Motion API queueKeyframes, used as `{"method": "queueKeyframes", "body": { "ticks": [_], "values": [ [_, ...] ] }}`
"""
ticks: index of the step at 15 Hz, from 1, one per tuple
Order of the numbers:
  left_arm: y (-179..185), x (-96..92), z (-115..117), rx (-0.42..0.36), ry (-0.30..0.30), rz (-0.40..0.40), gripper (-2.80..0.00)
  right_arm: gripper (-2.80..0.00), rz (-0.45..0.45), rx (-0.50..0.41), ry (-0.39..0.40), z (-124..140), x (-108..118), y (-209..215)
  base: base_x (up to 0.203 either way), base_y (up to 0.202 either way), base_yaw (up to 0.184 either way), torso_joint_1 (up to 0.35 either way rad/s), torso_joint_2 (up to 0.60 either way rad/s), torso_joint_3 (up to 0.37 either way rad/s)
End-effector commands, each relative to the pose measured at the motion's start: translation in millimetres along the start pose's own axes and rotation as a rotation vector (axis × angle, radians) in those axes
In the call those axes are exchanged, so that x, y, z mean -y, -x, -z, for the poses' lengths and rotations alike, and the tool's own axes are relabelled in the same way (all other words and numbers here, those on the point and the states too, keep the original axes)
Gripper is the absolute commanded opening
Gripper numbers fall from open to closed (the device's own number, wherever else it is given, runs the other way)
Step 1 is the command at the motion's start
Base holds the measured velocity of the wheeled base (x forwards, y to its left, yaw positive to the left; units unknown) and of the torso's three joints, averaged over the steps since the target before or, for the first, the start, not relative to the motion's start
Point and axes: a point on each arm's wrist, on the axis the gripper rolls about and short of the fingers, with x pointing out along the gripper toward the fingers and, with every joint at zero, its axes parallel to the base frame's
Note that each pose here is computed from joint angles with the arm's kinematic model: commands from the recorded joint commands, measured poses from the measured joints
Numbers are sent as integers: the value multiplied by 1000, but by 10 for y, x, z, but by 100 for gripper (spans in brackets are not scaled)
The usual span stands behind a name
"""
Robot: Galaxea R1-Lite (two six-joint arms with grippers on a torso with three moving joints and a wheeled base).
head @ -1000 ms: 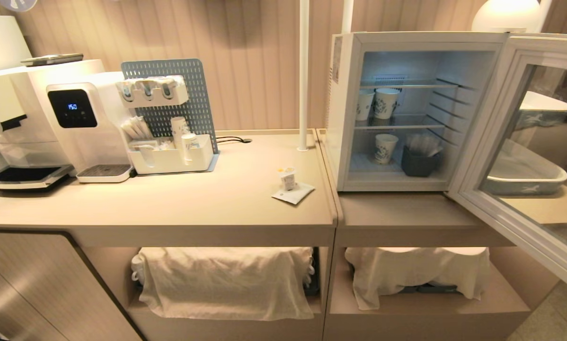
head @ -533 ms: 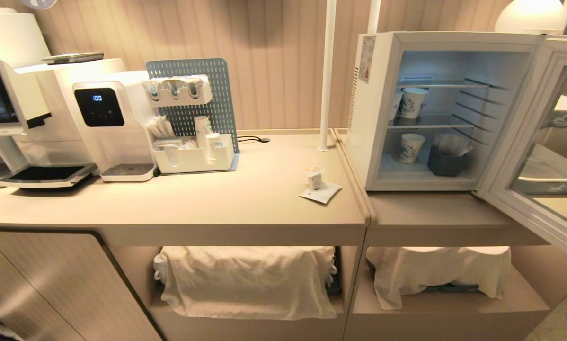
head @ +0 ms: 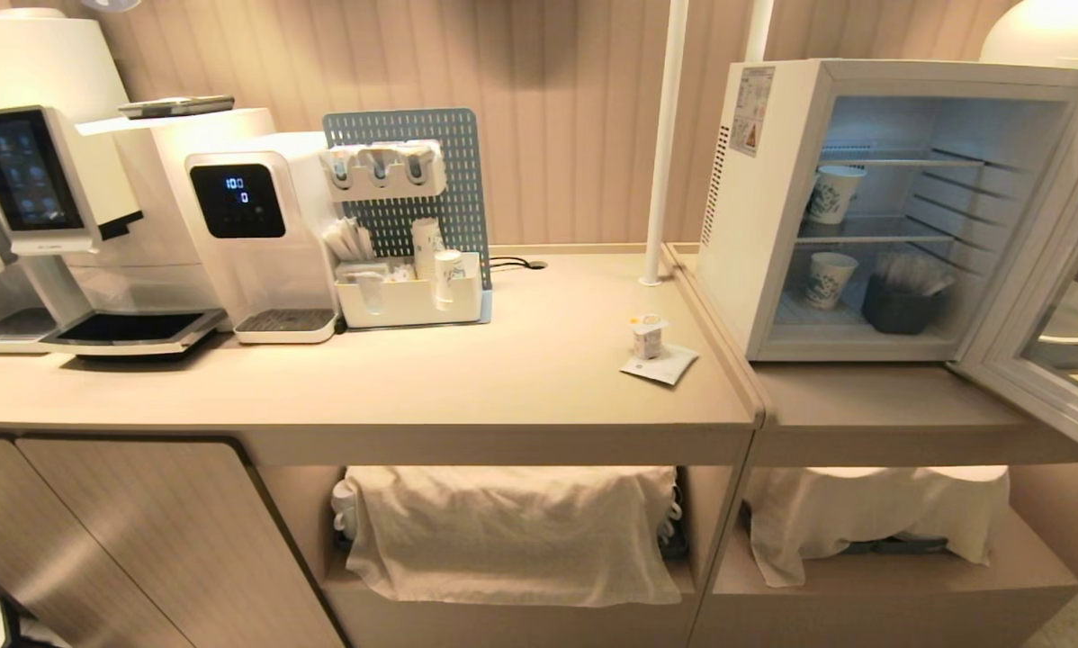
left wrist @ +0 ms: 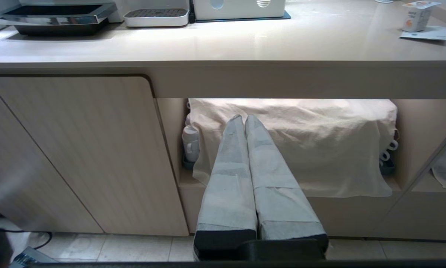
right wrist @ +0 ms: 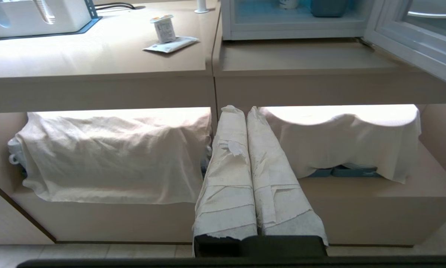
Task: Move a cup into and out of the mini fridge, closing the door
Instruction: Put the yoghurt in the freezer
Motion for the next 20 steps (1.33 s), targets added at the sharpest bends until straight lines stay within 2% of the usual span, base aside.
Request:
{"method": "queueKeyframes", "body": {
  "ticks": [1, 4, 16, 20],
  "values": [
    [-1, 0, 0, -2, 0, -1, -280, -280, -2, -2, 0, 0, 0, -1, 0, 0, 0, 0, 0, 0],
    [-1, 0, 0, -2, 0, -1, -280, -280, 0, -2, 0, 0, 0, -1, 61, -9, -17, -1, -2, 4],
    [-2, 0, 3, -2, 3, -1, -280, -280, -1, -2, 0, 0, 0, -1, 184, 0, 0, 3, 2, 3],
    [-2, 0, 3, -2, 7, -2, -280, -280, 0, -2, 0, 0, 0, -1, 17, 0, 0, -1, 3, 1]
  ]
}}
